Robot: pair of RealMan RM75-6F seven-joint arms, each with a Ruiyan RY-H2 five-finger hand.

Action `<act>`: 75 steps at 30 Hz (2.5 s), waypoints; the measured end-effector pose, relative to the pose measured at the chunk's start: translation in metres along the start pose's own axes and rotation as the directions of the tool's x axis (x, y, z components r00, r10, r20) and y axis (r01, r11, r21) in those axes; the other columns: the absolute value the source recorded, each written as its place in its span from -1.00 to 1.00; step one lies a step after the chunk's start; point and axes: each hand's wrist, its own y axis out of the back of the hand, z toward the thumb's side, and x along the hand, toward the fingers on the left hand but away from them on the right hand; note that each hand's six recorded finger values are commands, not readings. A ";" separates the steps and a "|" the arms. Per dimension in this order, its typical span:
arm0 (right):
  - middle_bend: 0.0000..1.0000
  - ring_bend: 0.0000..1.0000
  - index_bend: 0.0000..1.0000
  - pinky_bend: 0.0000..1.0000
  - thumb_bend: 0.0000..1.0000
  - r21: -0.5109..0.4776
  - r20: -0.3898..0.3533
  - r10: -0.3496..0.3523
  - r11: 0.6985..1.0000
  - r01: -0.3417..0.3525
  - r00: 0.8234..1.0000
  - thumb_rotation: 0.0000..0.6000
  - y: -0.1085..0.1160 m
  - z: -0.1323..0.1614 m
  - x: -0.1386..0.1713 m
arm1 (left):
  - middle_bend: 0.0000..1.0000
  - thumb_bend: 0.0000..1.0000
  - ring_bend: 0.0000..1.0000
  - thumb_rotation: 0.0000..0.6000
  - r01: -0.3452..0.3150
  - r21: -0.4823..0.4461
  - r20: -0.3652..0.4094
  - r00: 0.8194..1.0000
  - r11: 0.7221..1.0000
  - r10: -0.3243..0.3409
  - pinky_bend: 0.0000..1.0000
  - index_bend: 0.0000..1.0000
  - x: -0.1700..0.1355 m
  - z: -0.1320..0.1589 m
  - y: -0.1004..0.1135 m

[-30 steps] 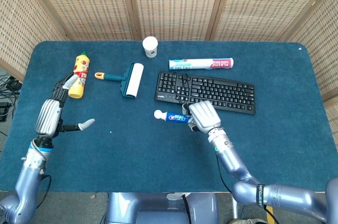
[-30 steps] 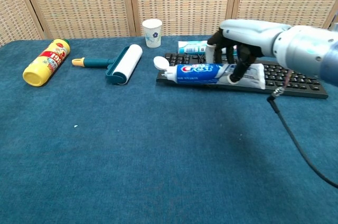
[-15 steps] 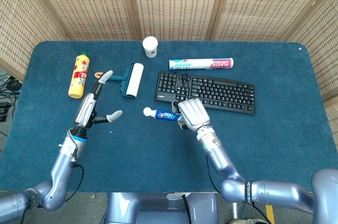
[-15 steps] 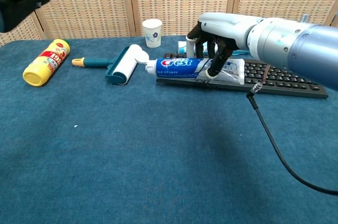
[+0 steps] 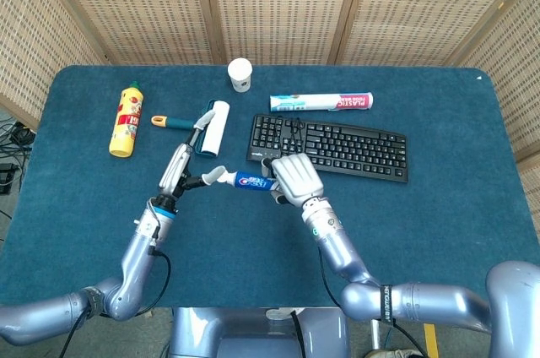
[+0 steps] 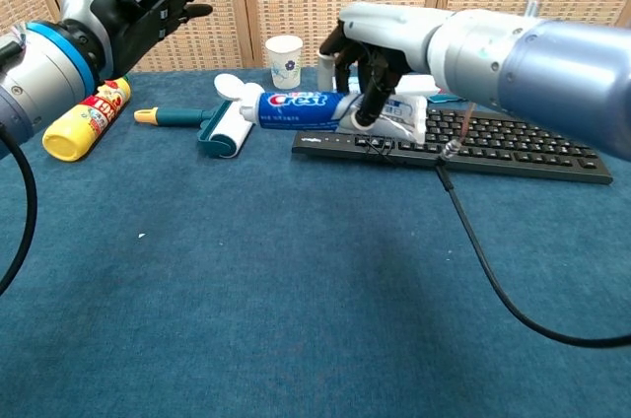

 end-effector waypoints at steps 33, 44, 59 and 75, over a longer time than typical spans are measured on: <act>0.39 0.18 0.41 0.29 0.49 0.000 -0.064 -0.003 1.000 0.003 0.998 1.00 0.005 0.042 -0.009 | -1.00 -1.00 -1.00 -0.22 0.032 -0.005 -0.010 0.999 0.999 -0.032 -1.00 -1.00 0.015 0.000 -0.028; 0.40 0.18 0.41 0.29 0.49 0.002 -0.070 -0.015 1.000 0.016 0.997 1.00 0.010 0.047 -0.008 | -1.00 -1.00 -1.00 -0.22 0.046 -0.009 -0.030 0.998 0.999 -0.046 -1.00 -1.00 0.012 -0.008 -0.034; 0.40 0.18 0.41 0.29 0.49 0.005 -0.045 -0.022 1.000 0.022 0.999 1.00 0.017 0.036 -0.009 | -1.00 -1.00 -1.00 -0.22 0.028 -0.001 -0.046 0.999 1.000 -0.028 -1.00 -1.00 0.010 -0.019 -0.028; 0.40 0.18 0.41 0.29 0.49 -0.046 -0.055 -0.033 0.998 0.030 0.998 1.00 0.028 0.039 -0.006 | -1.00 -1.00 -1.00 -0.22 0.018 -0.097 -0.061 0.998 0.995 -0.023 -1.00 -1.00 0.010 -0.027 -0.029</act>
